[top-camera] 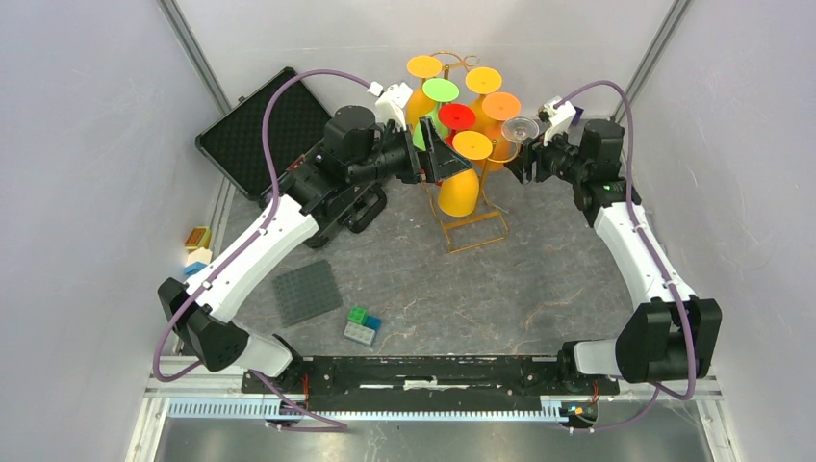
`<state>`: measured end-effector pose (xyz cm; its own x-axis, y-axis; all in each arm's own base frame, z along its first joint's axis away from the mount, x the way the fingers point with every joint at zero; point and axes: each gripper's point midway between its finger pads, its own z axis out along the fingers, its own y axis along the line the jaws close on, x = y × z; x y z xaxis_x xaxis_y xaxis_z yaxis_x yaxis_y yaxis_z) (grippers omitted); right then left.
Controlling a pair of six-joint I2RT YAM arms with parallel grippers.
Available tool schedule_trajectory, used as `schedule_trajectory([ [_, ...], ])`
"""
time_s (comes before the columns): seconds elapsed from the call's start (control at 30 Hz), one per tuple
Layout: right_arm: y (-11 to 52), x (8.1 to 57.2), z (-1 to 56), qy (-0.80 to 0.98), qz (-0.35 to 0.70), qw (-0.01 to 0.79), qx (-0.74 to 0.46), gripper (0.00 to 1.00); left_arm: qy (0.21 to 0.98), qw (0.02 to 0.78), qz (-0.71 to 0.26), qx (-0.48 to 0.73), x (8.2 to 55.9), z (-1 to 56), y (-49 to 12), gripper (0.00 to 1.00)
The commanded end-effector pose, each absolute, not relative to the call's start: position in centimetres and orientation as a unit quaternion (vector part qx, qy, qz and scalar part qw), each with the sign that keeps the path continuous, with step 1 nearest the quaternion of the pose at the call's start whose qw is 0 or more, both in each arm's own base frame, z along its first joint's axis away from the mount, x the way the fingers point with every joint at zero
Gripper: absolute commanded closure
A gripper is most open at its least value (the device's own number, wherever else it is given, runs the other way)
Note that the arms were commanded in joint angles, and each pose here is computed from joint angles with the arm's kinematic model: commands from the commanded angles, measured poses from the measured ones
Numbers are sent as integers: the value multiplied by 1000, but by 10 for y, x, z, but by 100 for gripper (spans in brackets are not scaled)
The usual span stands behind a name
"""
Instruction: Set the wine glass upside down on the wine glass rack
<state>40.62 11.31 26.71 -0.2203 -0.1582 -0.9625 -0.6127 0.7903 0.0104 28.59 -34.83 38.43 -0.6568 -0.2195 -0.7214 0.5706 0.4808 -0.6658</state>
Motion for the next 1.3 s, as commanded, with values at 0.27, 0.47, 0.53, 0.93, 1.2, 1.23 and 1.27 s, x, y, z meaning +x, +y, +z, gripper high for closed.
schedule_trajectory([
  [0.27, 94, 384, 316, 748, 144, 608, -224, 18, 756, 438, -472, 115, 292, 396, -332, 3],
  [0.47, 81, 359, 302, 781, 125, 578, -200, 2, 748, 472, -457, 95, 311, 406, -304, 1],
  [0.53, 77, 348, 291, 792, 117, 567, -195, 2, 749, 485, -444, 86, 320, 405, -291, 0],
  [0.93, 14, 290, 178, 864, -17, 491, -106, 2, 797, 515, -314, 31, 368, 302, -172, 0],
  [1.2, -32, 294, 122, 804, -105, 585, 27, 2, 834, 519, -186, -32, 377, 186, -79, 0],
  [1.23, -36, 295, 113, 794, -112, 596, 40, 2, 835, 526, -160, -33, 376, 174, -68, 0],
  [1.27, -38, 295, 105, 790, -116, 600, 45, 2, 833, 536, -131, -33, 376, 168, -57, 0],
])
